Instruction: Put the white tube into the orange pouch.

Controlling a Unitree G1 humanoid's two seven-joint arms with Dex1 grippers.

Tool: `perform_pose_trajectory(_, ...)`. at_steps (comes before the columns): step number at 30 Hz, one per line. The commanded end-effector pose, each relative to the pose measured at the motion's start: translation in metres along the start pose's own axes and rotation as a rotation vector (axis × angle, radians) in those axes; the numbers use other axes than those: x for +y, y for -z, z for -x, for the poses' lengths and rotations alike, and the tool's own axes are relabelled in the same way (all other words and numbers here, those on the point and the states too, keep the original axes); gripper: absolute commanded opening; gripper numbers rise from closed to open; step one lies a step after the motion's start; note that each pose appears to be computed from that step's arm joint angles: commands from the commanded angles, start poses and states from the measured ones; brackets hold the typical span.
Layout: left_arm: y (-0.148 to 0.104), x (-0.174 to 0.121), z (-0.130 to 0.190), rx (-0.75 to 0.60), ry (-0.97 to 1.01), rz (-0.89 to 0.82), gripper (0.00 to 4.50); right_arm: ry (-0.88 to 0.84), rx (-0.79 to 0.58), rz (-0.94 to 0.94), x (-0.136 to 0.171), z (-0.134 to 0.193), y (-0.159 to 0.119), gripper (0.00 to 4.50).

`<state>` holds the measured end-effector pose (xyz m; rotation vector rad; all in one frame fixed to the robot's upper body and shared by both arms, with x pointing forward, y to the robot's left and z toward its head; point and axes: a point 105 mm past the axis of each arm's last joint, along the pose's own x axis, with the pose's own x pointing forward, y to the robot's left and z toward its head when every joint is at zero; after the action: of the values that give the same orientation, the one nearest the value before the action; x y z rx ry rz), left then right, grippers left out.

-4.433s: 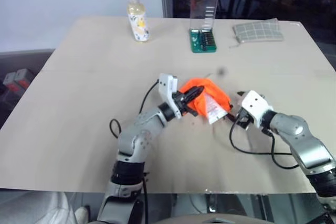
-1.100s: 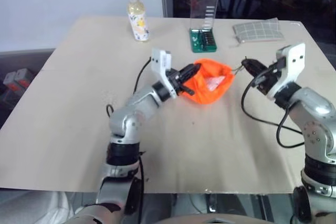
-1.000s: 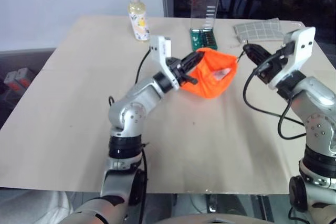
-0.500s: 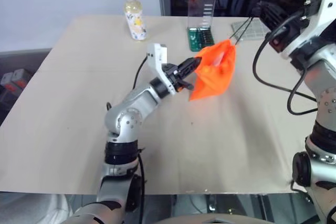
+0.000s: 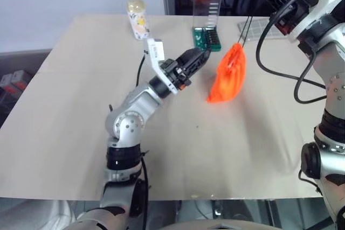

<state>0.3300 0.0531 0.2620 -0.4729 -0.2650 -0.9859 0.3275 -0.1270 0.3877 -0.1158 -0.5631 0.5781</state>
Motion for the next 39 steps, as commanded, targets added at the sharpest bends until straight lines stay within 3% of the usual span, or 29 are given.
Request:
perform_pose_trajectory(1,-0.024,-0.009,-0.012,-0.086,0.041,-0.065,2.59,-0.043,-0.023,0.111,0.007,0.003,-0.009,0.0)
perform_pose_trajectory(4,-0.04,-0.013,-0.034,-0.146,0.063,-0.087,2.59,0.001,-0.22,-0.057,0.001,-0.009,-0.052,0.0)
perform_pose_trajectory(5,-0.046,-0.016,-0.041,-0.168,0.077,-0.084,2.59,0.001,-0.218,-0.024,0.002,-0.011,-0.054,0.0)
perform_pose_trajectory(10,-0.061,-0.029,-0.056,-0.226,0.132,-0.055,2.59,-0.075,0.017,0.289,0.015,-0.009,0.006,0.0)
perform_pose_trajectory(15,-0.066,-0.037,-0.062,-0.248,0.17,-0.046,2.59,-0.195,0.058,0.524,0.039,-0.005,0.028,0.0)
perform_pose_trajectory(19,-0.067,-0.044,-0.066,-0.242,0.209,-0.048,2.59,-0.205,0.047,0.555,0.04,-0.005,0.029,0.0)
perform_pose_trajectory(27,-0.039,-0.052,-0.061,-0.102,0.272,-0.188,2.59,-0.167,-0.01,0.615,0.037,-0.008,0.018,0.0)
perform_pose_trajectory(39,-0.025,-0.034,-0.063,-0.037,0.193,-0.258,2.59,-0.136,-0.033,0.64,0.032,-0.008,0.013,0.0)
